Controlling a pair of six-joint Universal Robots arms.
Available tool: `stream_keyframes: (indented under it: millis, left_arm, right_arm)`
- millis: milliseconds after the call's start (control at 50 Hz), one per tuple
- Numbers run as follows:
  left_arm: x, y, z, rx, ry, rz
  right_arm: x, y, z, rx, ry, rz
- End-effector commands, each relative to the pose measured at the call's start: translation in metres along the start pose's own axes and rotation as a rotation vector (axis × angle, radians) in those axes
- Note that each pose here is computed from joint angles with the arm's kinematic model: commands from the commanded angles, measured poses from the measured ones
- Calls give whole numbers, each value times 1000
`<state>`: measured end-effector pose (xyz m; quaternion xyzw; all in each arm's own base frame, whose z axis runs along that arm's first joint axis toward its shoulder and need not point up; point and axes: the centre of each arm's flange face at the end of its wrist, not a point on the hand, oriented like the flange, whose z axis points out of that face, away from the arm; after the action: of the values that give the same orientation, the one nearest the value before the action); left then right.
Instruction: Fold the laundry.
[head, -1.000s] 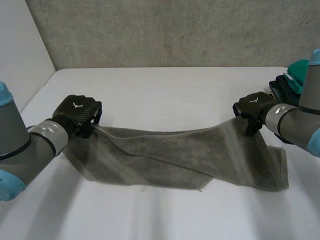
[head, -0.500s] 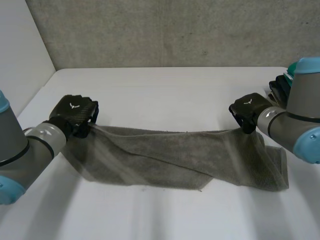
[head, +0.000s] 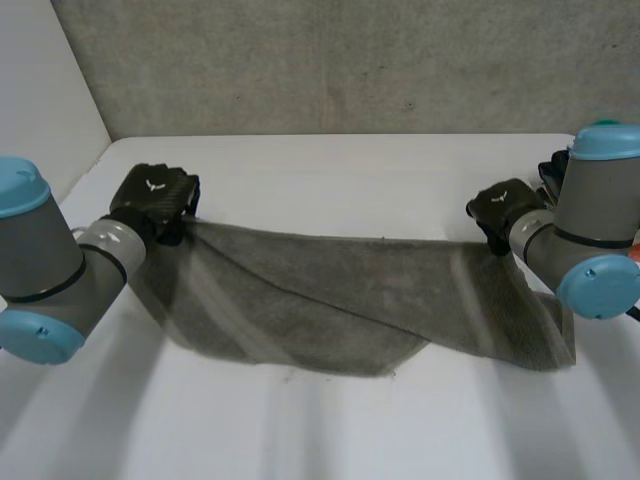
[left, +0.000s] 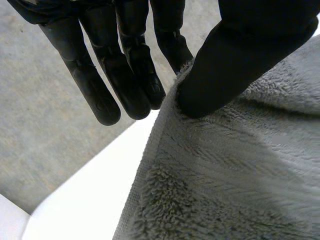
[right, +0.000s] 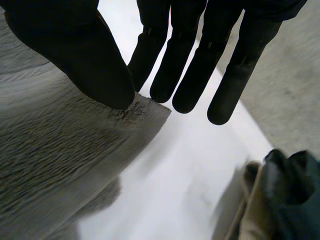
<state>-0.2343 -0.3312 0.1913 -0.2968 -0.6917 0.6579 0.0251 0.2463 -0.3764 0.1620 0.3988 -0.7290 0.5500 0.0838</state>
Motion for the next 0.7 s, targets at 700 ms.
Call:
stream_keyframes:
  millis: [700]
  left_arm:
    - [4, 4, -8, -9, 11, -3]
  right_arm:
    - [-8, 5, 26, 97, -13, 6]
